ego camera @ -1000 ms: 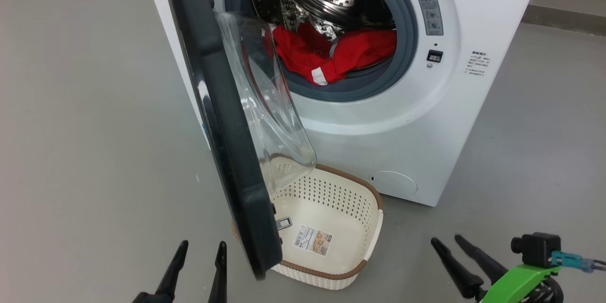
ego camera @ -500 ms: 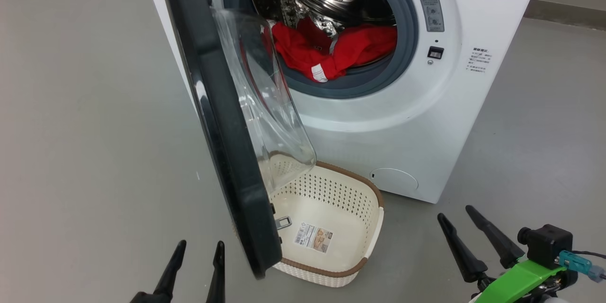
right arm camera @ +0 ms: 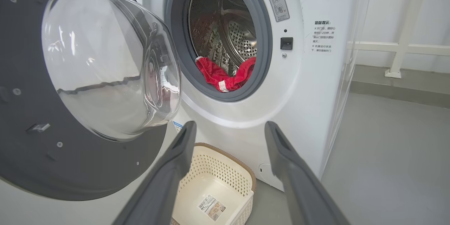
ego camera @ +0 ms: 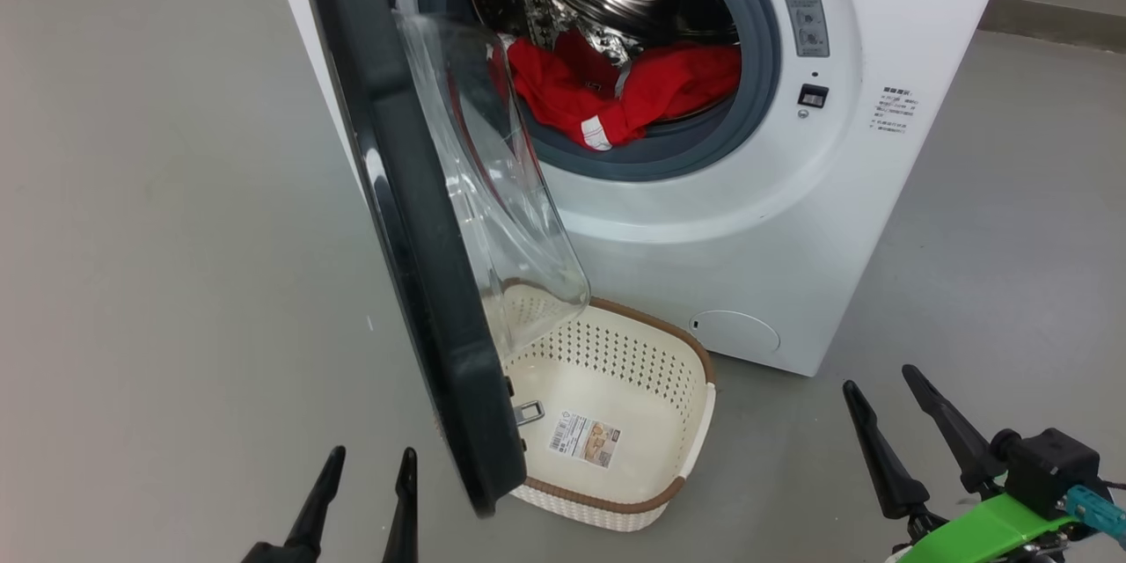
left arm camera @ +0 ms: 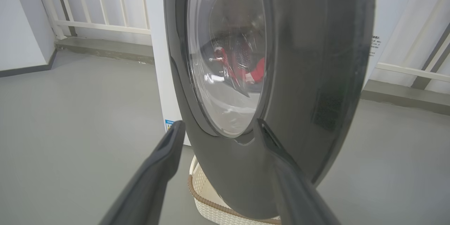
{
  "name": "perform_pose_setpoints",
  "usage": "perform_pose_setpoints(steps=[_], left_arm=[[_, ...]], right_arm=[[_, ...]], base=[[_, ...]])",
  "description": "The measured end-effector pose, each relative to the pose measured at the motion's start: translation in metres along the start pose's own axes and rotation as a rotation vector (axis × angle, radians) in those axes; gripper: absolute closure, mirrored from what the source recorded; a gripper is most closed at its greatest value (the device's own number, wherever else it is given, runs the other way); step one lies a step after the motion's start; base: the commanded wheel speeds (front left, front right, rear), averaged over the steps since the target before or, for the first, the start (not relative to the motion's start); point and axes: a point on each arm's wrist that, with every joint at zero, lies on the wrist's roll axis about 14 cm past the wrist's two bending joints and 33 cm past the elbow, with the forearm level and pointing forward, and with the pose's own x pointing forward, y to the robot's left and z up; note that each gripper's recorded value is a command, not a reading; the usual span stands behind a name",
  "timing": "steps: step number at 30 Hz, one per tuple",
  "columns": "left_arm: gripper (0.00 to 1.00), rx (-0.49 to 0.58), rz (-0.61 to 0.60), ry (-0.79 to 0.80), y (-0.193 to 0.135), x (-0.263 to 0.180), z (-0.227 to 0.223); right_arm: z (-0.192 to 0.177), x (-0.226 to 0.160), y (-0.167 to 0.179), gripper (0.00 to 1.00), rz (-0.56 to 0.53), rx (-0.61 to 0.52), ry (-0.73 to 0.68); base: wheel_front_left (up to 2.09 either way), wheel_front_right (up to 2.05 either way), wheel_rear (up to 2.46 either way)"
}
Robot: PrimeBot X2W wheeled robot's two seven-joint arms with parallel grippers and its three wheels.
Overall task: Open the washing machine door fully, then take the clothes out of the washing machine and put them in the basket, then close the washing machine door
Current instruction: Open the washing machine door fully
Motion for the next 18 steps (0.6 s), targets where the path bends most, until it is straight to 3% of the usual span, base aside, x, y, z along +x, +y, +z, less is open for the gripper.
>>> perform_pose_setpoints(steps=[18], left_arm=[[0.0,0.007,0.002,0.0,0.001,-0.001,0.0]], right_arm=[[-0.012,-0.022,-0.017,0.0,-0.091,-0.065,0.024]], base=[[0.0,0.0,0.0]])
